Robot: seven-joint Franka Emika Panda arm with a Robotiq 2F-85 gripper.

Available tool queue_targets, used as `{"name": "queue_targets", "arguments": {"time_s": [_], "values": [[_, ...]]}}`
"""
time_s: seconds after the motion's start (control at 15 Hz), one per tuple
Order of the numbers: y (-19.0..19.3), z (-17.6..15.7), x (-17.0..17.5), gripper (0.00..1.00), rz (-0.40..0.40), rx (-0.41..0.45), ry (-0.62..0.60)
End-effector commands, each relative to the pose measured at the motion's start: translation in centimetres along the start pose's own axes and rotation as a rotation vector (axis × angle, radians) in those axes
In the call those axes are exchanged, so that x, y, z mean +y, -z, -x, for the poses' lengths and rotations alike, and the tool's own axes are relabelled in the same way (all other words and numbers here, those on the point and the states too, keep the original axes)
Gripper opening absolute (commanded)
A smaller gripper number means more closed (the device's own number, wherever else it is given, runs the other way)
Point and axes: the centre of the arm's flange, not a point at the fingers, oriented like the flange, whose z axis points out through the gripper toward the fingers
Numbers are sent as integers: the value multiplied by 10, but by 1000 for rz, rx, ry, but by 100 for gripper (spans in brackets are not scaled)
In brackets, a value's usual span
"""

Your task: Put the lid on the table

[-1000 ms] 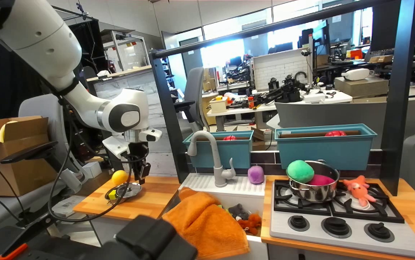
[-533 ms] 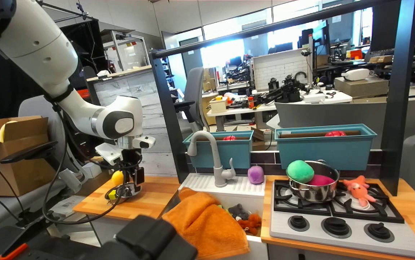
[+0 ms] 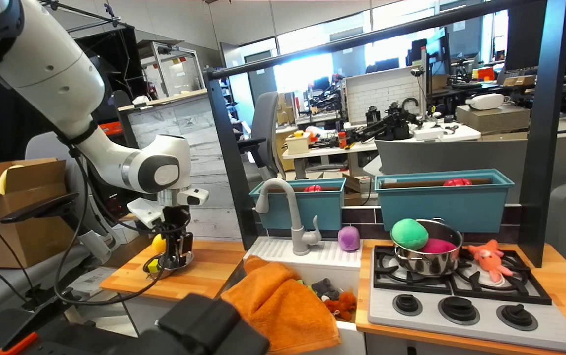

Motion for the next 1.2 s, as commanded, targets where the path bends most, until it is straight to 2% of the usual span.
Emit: {"name": "queue_targets", "arguments": {"time_s": [0.0,0.27,0.33,0.47,0.8,0.93,1.0,1.07,1.13], "values": [[-2,-8,-7,34,3,-5,-5],[5,-13,-6,4,-6,20,-6],[7,-15,-4,1,-7,30,-12],[15,-24,3,5,-17,51,-33],[42,-49,33,5,-59,126,-102],[48,-61,43,5,-52,161,-145],[43,-60,41,45,-48,148,-161],[41,-59,42,46,-31,148,-182],[40,-58,41,51,-30,150,-192]]}}
